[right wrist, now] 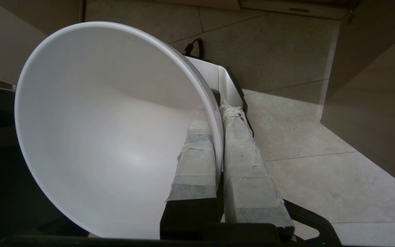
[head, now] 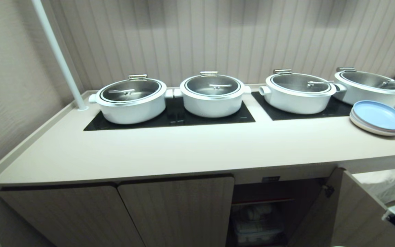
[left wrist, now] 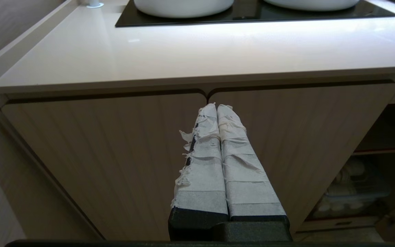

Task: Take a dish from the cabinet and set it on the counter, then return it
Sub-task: Put it back into the cabinet

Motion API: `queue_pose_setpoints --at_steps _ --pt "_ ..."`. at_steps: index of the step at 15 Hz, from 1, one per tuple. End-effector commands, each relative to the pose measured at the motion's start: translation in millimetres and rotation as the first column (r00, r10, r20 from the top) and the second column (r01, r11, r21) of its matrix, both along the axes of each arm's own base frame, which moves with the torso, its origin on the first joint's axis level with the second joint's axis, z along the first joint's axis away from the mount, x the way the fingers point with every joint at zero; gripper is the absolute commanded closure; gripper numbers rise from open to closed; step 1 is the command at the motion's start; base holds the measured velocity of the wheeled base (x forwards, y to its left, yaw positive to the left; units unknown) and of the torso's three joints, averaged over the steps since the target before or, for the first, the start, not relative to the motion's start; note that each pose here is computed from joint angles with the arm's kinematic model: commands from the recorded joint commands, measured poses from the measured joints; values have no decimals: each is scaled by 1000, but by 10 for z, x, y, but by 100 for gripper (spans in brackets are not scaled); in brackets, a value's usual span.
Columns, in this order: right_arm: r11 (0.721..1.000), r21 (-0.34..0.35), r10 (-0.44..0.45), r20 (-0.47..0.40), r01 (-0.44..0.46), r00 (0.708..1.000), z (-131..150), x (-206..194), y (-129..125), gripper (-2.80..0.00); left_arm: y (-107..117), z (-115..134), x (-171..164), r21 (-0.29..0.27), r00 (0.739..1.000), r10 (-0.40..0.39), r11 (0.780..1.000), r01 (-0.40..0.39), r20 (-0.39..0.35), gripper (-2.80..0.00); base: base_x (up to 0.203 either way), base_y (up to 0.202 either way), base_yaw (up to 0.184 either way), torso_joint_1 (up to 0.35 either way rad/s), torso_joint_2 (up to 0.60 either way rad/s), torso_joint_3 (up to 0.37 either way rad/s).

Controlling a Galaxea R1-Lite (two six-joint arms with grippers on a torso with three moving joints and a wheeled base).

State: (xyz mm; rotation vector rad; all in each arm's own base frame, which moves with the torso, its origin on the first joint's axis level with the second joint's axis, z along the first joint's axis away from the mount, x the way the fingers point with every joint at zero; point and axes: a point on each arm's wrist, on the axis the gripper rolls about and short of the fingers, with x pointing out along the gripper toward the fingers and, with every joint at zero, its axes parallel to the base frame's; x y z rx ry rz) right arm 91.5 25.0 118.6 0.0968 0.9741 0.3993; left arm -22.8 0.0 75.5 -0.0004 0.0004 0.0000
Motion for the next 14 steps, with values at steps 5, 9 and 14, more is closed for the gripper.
queue_pose_setpoints --at_steps 5,9,14 --pt "1000 1 1 -2 -1 1000 -1 0 1 0 0 0 0 -1 1000 0 1000 0 0 0 0 0 0 -143 313 169" --pt "1000 -3 -2 -3 2 1000 -5 -2 -1 0 0 0 0 -1 1000 0 1000 0 0 0 0 0 0 -154 321 177" --pt "1000 -6 -4 -2 4 1000 -5 -2 -2 0 0 0 0 0 1000 2 1000 -2 0 0 0 0 0 -160 349 183"
